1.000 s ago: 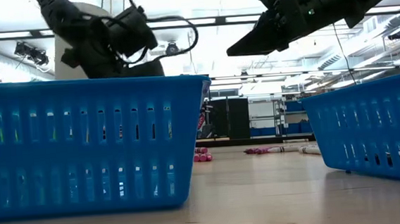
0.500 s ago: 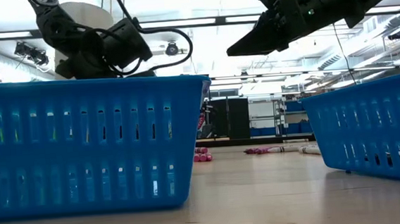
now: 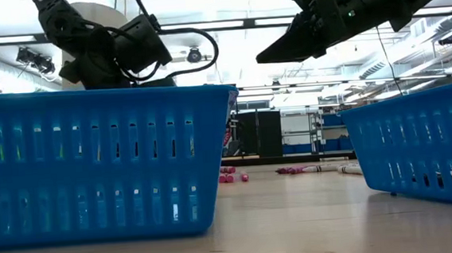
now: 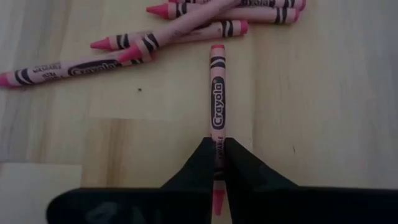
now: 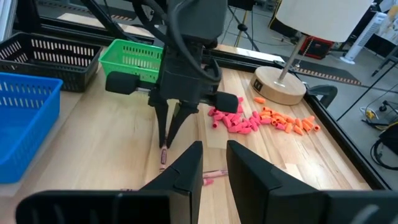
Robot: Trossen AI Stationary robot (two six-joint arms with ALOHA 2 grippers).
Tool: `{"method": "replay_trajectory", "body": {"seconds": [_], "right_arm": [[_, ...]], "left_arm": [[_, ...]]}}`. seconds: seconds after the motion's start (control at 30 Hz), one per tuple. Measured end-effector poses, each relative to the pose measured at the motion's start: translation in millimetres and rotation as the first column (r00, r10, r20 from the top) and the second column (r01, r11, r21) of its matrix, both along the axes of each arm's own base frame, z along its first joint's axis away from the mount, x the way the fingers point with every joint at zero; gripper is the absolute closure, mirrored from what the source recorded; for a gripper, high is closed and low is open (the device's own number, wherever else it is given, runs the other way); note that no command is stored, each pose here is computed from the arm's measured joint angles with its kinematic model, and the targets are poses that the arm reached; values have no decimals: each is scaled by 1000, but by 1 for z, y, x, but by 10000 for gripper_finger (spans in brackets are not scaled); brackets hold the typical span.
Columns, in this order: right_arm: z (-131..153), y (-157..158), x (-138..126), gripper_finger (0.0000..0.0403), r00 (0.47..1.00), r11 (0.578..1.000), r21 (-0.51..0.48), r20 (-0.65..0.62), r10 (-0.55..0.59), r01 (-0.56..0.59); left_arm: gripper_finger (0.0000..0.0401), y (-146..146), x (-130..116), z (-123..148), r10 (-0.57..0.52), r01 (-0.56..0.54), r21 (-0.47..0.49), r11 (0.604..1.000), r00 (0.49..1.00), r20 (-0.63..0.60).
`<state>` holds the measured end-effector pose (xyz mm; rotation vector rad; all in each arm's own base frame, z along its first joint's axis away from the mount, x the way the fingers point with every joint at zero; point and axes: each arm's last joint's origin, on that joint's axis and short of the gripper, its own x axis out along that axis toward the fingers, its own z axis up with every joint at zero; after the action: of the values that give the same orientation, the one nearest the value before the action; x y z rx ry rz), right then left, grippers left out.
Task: Sort crayons
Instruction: Put the pink crayon into the left blue basket
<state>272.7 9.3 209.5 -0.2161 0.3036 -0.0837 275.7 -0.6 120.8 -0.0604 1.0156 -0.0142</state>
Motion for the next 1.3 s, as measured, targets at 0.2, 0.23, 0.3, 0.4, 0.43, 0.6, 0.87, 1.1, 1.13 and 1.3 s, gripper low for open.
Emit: {"method": "replay_trajectory", "body": {"seconds": [0.2,0.23,0.3,0.4,0.43,0.6,0.87,1.1,1.13,1.3], "right_arm": [[-1,0,0,320,1000,1000,5,-7,-1,2],[-1,0,0,320,1000,1000,6,-8,-2,2],[-1,0,0,320,1000,1000,6,-8,-2,2],[-1,0,0,320,1000,1000,7,-9,-2,2],[-1,0,0,320,1000,1000,7,-10,-2,2],[-2,0,-1,320,1000,1000,2,-21,-14,14],[-3,-1,-1,320,999,1000,0,-34,-30,30],[-2,-1,-1,320,999,1000,1,-20,-29,29],[-2,-1,-1,320,999,1000,4,-19,-30,30],[-3,-1,-1,320,999,999,8,-23,-31,31]], "left_arm": [[382,-9,-4,20,11,-9,24,1000,997,-79],[382,-12,-4,27,16,-14,28,1000,997,-77],[382,-18,-5,40,25,-24,26,999,998,-62],[382,-31,-7,50,34,-35,-5,999,998,-56],[382,-36,-7,53,38,-38,-19,999,998,-40],[382,-67,-6,65,15,-13,-84,996,1000,27],[382,-113,-5,78,-50,90,-210,974,981,186],[382,-127,-2,70,33,20,-313,949,986,163],[382,-129,0,67,39,16,-333,943,987,157],[383,-135,4,53,40,-7,-391,921,996,76]]}}
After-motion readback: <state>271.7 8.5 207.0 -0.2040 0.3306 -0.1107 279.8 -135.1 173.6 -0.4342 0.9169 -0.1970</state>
